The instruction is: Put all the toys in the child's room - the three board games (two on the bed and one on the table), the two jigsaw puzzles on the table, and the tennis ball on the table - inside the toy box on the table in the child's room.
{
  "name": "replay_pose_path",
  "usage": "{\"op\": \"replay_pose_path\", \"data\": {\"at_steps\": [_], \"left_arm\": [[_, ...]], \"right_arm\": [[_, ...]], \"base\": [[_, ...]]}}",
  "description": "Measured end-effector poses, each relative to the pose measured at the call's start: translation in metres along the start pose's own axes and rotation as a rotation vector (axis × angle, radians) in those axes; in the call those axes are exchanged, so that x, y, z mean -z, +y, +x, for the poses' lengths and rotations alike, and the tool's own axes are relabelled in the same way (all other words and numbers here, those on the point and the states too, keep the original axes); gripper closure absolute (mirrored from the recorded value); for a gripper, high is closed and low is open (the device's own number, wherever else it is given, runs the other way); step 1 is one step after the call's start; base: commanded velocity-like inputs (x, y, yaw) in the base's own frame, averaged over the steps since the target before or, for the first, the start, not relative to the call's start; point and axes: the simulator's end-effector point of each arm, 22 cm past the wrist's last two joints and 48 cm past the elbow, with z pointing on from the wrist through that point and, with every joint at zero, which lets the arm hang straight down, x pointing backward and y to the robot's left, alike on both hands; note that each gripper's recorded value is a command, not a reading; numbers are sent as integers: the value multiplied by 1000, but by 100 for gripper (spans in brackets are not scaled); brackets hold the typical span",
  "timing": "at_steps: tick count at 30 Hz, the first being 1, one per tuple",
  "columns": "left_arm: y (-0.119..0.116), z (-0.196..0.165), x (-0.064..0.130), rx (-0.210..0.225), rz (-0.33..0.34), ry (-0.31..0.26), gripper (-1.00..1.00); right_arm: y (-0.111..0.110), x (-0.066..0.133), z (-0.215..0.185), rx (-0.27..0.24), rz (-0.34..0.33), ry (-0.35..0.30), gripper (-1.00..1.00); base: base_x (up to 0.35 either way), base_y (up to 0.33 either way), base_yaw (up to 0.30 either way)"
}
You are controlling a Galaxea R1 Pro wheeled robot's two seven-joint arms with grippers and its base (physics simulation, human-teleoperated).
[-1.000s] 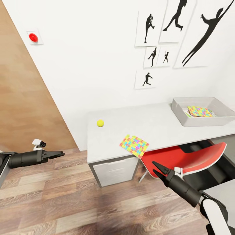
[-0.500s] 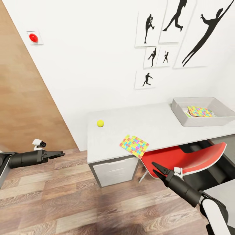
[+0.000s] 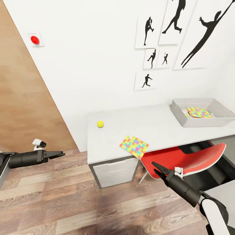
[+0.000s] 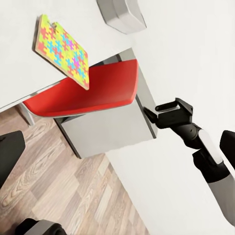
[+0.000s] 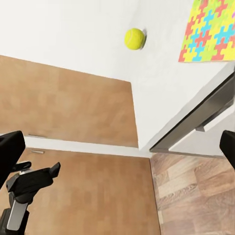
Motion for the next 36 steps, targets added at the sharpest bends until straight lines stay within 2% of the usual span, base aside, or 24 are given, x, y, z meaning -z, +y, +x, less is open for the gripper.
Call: {"op": "replay_pose_path", "data": {"at_steps": [21, 36], "left_arm": [[-1, 0, 0, -2, 0, 0, -100], [-11, -4, 2, -21, 6, -7, -100]], "right_arm": [[1, 0, -4, 11, -2, -19, -100], [12, 2, -6, 23, -23, -25, -100]], "base": [[0, 0, 0], [-22, 0, 0]]}}
